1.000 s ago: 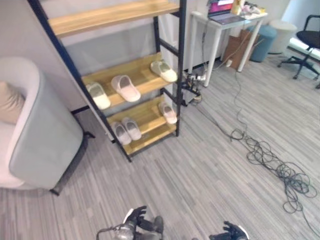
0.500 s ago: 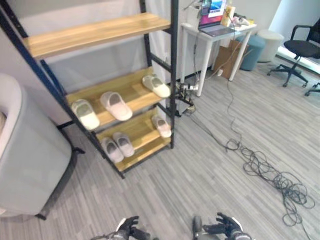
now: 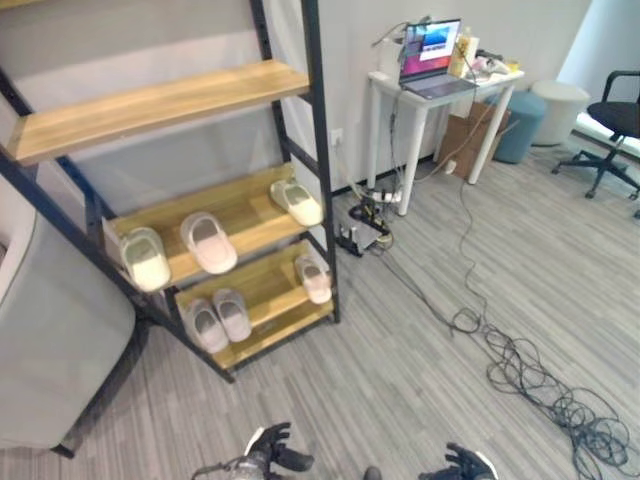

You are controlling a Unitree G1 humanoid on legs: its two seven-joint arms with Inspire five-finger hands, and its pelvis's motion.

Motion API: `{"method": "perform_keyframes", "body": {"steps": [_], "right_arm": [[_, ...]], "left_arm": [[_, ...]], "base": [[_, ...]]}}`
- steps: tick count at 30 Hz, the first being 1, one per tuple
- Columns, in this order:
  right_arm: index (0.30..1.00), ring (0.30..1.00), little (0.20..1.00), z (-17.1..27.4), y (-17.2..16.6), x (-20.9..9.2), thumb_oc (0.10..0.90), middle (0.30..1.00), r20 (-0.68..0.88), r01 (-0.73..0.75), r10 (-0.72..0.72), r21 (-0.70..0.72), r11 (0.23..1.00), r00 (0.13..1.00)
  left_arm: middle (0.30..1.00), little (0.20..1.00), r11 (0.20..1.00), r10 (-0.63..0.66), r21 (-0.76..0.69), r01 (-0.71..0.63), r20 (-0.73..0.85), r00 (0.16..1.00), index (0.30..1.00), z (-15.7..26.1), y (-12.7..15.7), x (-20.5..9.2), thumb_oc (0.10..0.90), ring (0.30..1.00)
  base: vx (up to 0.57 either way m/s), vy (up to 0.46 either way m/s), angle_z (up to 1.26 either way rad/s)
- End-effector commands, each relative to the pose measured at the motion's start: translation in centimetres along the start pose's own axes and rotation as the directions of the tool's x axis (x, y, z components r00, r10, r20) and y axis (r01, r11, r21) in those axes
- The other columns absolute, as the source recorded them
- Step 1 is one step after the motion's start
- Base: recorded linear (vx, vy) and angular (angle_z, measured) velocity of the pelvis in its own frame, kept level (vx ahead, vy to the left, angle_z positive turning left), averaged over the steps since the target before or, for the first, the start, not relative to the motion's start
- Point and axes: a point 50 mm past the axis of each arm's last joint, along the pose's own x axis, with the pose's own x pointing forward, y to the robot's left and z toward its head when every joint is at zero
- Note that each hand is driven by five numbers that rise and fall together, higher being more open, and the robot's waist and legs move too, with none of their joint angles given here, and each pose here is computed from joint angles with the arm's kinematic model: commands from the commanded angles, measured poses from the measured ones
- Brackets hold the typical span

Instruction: Arrange the slippers neatly on the shoe rack.

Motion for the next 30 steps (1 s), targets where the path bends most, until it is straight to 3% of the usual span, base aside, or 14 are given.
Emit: {"method": "perform_keyframes", "body": {"steps": [1, 16, 30], "right_arm": [[0.900, 0.900, 0.900, 2.1, -0.8, 0.2, 0.800, 0.900, 0.097, 0.018, -0.020, 0.023, 1.000, 0.995], [0.900, 0.900, 0.900, 2.9, 1.1, 0.3, 0.800, 0.900, 0.119, -0.051, 0.050, 0.005, 0.999, 0.992], [0.900, 0.900, 0.900, 1.7, 0.4, 0.1, 0.800, 0.900, 0.088, -0.039, 0.038, 0.009, 0.999, 0.995]], "left_arm": [[0.900, 0.900, 1.000, 0.007, 0.021, -0.007, 0.010, 1.000, 0.900, -0.6, 0.6, -0.2, 0.800, 0.900], [0.900, 0.900, 0.999, 0.017, 0.037, -0.016, -0.012, 1.000, 0.900, -1.0, 1.7, -0.3, 0.800, 0.900], [0.900, 0.900, 0.999, 0.003, 0.052, -0.001, -0.026, 1.000, 0.900, -1.4, 1.1, -0.4, 0.800, 0.900]], "base": [[0.30, 0.026, 0.21], [0.24, 0.084, 0.16], [0.20, -0.105, 0.58]]}}
